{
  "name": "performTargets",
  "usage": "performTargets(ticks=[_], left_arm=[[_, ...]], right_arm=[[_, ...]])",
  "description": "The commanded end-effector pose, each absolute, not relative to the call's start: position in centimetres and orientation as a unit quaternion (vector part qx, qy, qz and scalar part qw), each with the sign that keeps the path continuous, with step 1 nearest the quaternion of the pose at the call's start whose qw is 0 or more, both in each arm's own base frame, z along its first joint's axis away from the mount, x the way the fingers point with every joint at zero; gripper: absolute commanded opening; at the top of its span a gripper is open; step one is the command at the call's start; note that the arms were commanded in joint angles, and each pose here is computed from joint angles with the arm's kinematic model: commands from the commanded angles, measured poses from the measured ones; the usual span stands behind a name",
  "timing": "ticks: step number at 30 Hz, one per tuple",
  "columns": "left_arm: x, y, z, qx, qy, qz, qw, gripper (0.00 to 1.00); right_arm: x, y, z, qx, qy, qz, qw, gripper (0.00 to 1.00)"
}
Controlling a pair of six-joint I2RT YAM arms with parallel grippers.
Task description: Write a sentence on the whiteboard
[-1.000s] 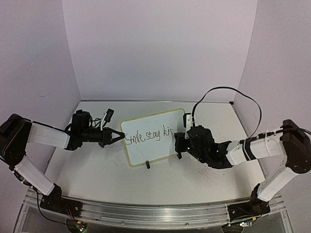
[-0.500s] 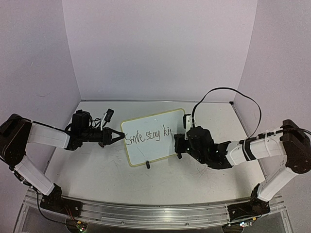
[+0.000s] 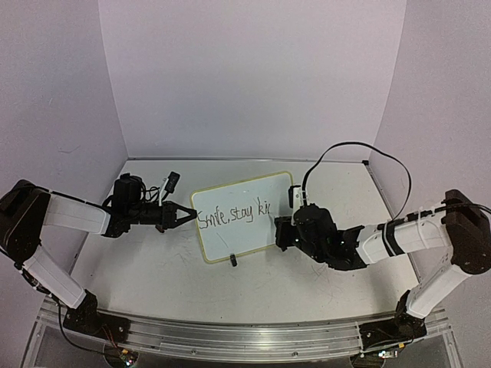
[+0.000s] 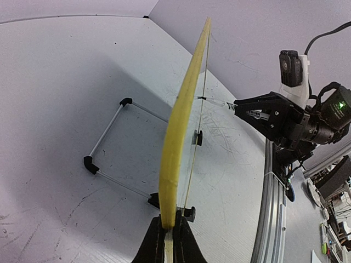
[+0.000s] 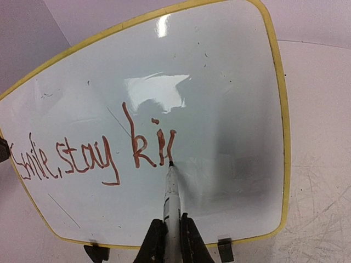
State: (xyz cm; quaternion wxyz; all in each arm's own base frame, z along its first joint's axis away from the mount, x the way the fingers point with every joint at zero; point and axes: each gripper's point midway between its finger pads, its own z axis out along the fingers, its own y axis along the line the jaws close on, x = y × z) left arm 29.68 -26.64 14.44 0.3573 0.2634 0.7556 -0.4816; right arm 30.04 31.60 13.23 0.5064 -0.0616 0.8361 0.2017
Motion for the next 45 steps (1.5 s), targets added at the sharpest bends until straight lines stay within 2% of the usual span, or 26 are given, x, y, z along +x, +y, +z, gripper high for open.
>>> performTargets(ticks=[1, 32, 45], left_arm=[[29.7, -26.6, 14.7, 0.266, 0.758, -0.477, 0.356, 0.0], [29.6, -26.6, 14.6, 0.267, 0.758, -0.476, 0.356, 0.0], [29.6, -26.6, 14.6, 0.266, 0.759, -0.476, 0.356, 0.0]], right_arm=[[30.1, 31.2, 13.2, -0.054, 0.837, 0.194, 0.508, 0.0], [33.0, 31.2, 16.9, -0.032, 0.809, 0.188, 0.556, 0.0], [31.5, 30.4, 14.1, -0.035, 0.834, 0.183, 0.519, 0.0]])
